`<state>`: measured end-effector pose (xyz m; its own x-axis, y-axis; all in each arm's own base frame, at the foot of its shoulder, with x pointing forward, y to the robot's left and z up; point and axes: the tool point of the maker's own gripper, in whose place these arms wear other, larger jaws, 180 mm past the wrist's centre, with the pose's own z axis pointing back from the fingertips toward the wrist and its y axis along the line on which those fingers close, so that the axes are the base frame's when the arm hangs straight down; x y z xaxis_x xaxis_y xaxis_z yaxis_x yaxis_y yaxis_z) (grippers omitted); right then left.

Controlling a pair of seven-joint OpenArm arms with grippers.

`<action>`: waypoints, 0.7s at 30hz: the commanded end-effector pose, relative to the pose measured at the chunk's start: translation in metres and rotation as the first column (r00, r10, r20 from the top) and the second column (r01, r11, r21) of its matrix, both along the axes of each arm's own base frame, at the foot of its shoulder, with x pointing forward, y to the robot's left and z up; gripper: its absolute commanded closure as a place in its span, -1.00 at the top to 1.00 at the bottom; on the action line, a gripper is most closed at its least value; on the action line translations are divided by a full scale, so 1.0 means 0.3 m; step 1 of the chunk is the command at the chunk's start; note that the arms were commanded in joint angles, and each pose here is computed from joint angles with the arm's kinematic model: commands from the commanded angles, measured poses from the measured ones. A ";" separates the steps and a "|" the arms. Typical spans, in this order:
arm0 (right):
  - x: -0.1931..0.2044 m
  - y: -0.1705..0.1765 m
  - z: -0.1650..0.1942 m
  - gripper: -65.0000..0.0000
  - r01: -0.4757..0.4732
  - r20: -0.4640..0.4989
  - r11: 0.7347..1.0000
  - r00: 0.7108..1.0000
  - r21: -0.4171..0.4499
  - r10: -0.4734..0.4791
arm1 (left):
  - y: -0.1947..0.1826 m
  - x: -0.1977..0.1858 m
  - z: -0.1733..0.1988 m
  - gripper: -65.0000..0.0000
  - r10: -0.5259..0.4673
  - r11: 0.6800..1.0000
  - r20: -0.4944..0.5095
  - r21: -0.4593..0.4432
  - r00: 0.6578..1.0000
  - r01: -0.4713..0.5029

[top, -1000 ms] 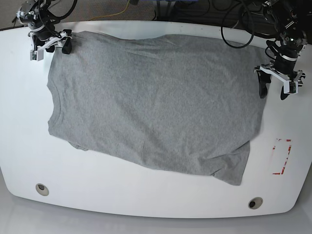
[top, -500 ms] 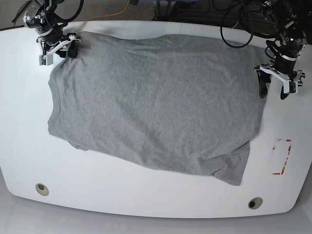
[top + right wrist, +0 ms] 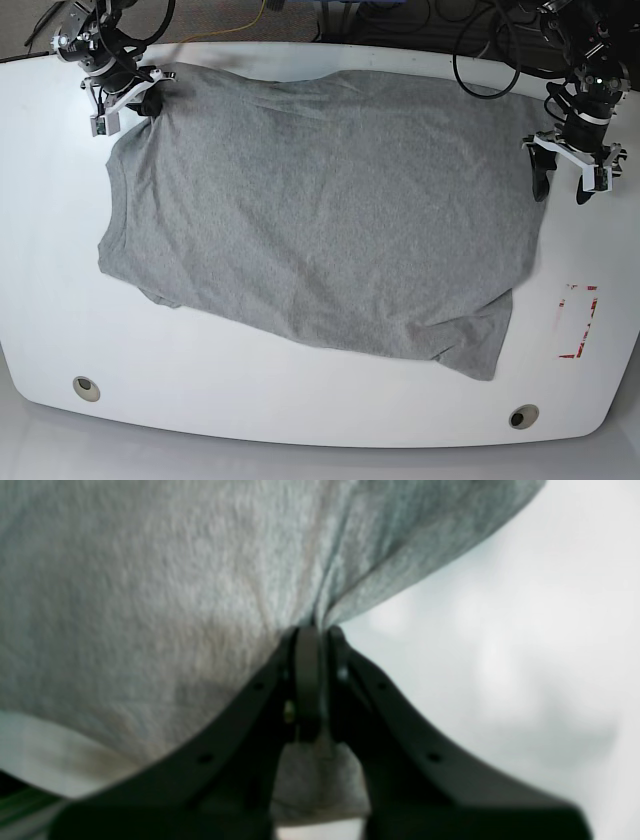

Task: Layout the t-shirt on the table in an organized manner, then fold the t-shirt properly
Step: 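Hold the shirt corner with the right gripper while the left hovers, then drag the held shirt corner with the right gripper toward the hem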

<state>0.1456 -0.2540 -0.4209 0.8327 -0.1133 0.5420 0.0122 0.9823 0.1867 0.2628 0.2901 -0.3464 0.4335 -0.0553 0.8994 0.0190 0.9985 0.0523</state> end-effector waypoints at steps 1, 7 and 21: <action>0.027 -0.015 0.071 -1.00 -0.018 0.056 0.999 0.998 -0.045 0.021 | 0.007 0.011 0.039 0.35 -0.006 1.000 0.044 0.008 0.999 0.006; 0.091 -0.003 0.139 -1.00 -0.054 0.084 0.995 0.995 -0.088 0.061 | 0.007 0.008 0.037 0.35 -0.006 1.000 0.041 0.008 0.999 0.006; 0.345 0.021 0.203 -1.00 -0.055 0.194 0.997 0.979 -0.048 0.064 | 0.014 -0.001 0.013 0.35 -0.013 0.998 -0.001 0.054 1.000 0.013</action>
